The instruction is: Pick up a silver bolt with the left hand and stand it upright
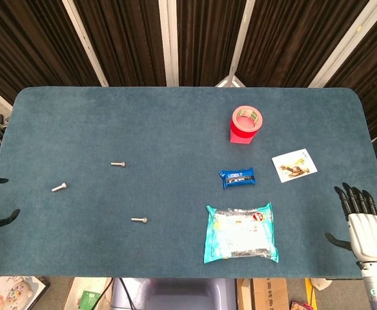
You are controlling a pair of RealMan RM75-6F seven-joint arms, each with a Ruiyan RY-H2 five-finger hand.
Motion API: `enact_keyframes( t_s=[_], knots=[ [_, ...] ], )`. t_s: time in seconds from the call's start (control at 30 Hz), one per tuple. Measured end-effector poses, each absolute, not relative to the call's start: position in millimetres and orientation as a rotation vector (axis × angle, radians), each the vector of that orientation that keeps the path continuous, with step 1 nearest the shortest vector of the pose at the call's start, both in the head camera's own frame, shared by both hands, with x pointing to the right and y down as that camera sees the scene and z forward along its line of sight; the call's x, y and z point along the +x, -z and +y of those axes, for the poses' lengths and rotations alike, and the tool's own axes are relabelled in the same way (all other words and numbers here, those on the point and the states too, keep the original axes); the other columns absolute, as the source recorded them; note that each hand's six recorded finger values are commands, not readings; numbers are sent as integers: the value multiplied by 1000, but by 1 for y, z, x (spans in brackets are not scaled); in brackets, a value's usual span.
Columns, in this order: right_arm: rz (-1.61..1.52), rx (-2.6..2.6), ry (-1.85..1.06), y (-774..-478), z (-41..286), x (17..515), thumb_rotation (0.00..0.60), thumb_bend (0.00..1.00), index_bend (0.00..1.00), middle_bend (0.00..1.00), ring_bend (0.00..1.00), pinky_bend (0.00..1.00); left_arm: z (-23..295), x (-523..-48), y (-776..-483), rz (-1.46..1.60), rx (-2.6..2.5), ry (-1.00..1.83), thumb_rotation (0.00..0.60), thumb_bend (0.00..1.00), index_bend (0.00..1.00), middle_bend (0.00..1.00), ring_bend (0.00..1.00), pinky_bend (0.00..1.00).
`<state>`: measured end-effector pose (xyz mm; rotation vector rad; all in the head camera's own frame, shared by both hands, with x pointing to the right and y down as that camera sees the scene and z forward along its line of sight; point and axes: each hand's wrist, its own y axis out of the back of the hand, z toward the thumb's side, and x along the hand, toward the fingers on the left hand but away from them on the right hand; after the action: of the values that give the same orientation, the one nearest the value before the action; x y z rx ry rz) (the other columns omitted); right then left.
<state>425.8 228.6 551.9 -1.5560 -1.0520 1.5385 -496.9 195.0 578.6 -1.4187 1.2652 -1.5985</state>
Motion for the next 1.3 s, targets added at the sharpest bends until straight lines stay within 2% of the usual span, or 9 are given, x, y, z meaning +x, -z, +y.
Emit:
enact_keyframes(
  t_s=[0.27,0.43,0.87,1.3],
  knots=[
    [-1088,-1544,-1561,-550,227,433,600,4,72,3,0,0,166,-496,-611,1171,-1389,1710,600,275,287,0,0,0],
    [-1078,-1542,-1563,-552,227,431,600,4,72,3,0,0,151,-481,-634,1095,-1386,1756,600,349,332,0,0,0],
    [-1090,-1531,-1573,-552,226,434,600,4,72,3,0,0,155,-448,-694,1090,-1521,1859,600,394,368,0,0,0],
    [-1080,-1531,-1590,-558,226,435,600,4,72,3,0,0,157,-443,-712,1050,-1491,1894,600,470,409,0,0,0]
  ],
)
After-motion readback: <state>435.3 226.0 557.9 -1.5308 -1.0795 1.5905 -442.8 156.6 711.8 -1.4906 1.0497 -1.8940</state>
